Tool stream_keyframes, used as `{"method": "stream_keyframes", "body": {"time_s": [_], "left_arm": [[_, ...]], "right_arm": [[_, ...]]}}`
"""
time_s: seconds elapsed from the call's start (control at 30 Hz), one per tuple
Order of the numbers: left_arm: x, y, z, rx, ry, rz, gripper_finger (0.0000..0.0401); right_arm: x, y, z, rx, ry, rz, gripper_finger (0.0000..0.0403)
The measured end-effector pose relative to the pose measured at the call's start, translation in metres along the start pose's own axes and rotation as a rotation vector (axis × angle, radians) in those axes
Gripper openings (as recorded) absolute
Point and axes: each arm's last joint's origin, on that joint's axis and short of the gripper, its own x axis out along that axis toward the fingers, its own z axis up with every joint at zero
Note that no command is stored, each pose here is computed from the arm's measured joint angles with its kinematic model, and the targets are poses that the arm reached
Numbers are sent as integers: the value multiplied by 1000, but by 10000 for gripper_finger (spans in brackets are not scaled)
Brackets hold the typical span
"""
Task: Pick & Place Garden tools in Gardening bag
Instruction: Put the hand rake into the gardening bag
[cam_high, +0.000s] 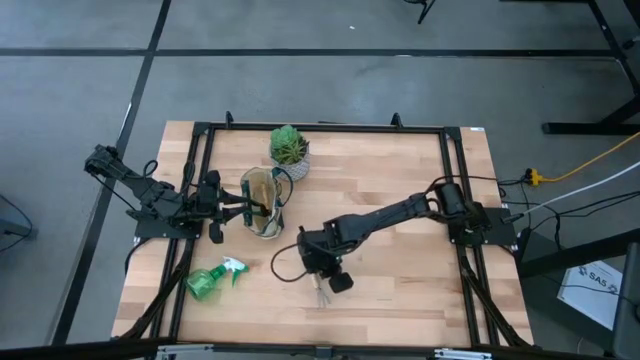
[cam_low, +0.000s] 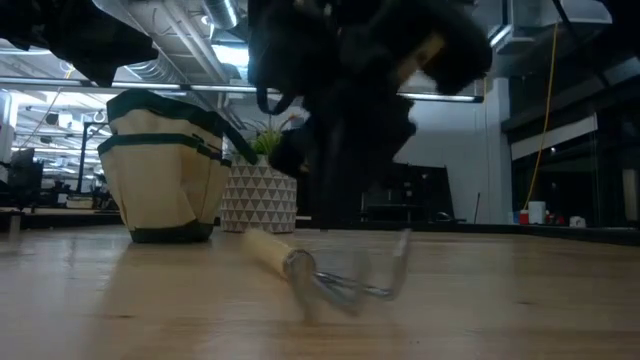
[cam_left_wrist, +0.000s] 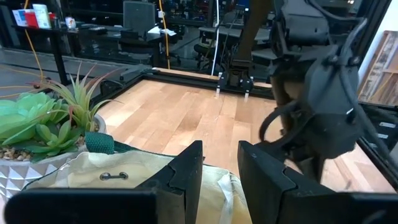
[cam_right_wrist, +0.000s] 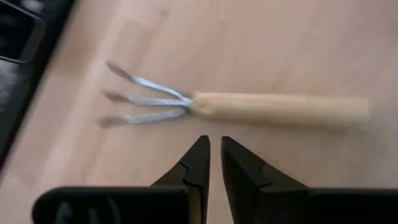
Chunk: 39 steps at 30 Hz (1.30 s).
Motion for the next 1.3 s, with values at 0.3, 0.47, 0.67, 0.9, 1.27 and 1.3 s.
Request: {"method": "stream_keyframes", "body": {"time_s": [0.3, 0.47, 0.67, 0.9, 1.27, 1.3], "left_arm": [[0, 0, 0, 0, 0, 0, 98], [0, 0, 0, 0, 0, 0, 98], [0, 0, 0, 0, 0, 0, 98], [0, 0, 0, 0, 0, 0, 98], [0, 0, 0, 0, 0, 0, 98], [0, 0, 0, 0, 0, 0, 98]], "right_arm": [[4, 32, -9, 42, 129, 122, 43], [11, 50, -7, 5, 135, 115, 43], [15, 56, -6, 10, 133, 4, 43], [-1, 59, 16, 80, 52, 3, 43], [-13, 57, 48, 10, -198, -118, 45], [-12, 57, 49, 18, -202, -117, 47]]}}
